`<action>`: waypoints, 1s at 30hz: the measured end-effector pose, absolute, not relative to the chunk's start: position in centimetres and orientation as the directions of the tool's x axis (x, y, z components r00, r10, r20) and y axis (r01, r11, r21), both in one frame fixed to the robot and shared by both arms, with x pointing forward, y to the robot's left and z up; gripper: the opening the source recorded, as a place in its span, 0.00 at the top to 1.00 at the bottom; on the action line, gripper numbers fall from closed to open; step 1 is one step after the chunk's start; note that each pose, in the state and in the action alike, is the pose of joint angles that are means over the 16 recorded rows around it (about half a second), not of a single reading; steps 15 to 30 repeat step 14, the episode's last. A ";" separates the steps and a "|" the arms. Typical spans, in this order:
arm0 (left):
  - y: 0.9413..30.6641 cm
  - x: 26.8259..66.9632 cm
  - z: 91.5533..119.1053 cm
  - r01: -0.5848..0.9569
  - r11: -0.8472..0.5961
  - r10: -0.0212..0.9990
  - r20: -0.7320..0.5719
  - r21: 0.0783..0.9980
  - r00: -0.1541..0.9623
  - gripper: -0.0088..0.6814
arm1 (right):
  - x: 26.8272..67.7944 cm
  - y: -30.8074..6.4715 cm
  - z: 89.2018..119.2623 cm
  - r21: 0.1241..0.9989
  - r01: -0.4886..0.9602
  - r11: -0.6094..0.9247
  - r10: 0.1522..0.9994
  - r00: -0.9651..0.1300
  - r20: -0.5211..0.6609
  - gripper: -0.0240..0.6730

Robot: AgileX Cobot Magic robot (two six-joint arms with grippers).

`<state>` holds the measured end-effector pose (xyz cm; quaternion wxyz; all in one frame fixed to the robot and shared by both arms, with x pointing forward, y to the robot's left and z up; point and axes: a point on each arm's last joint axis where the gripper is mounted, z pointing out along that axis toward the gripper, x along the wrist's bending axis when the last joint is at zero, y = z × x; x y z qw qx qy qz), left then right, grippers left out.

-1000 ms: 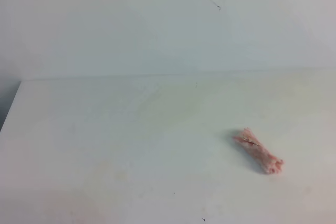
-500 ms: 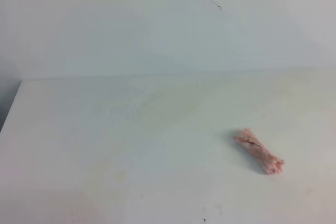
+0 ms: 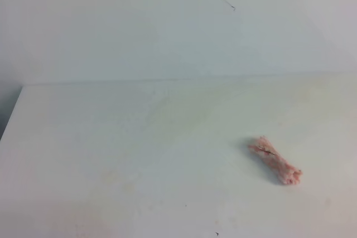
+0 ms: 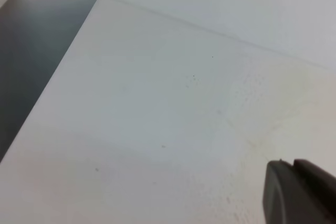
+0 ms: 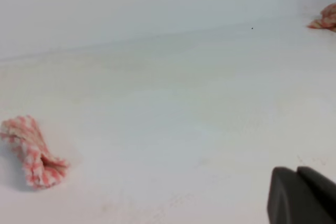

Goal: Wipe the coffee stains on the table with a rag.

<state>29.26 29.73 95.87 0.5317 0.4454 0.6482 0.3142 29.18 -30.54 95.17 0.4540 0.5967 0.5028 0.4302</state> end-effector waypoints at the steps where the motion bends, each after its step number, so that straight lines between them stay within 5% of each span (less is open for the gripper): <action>1: 29.7 29.3 95.9 0.243 0.406 0.912 -0.409 0.881 -0.038 0.99 | 29.2 -30.5 95.2 0.974 0.209 -0.082 0.991 0.124 0.057 0.97; 30: 29.7 29.3 95.9 0.243 0.406 0.912 -0.409 0.881 -0.038 0.99 | 29.2 -30.5 95.2 0.975 0.208 -0.082 0.991 0.124 0.057 0.97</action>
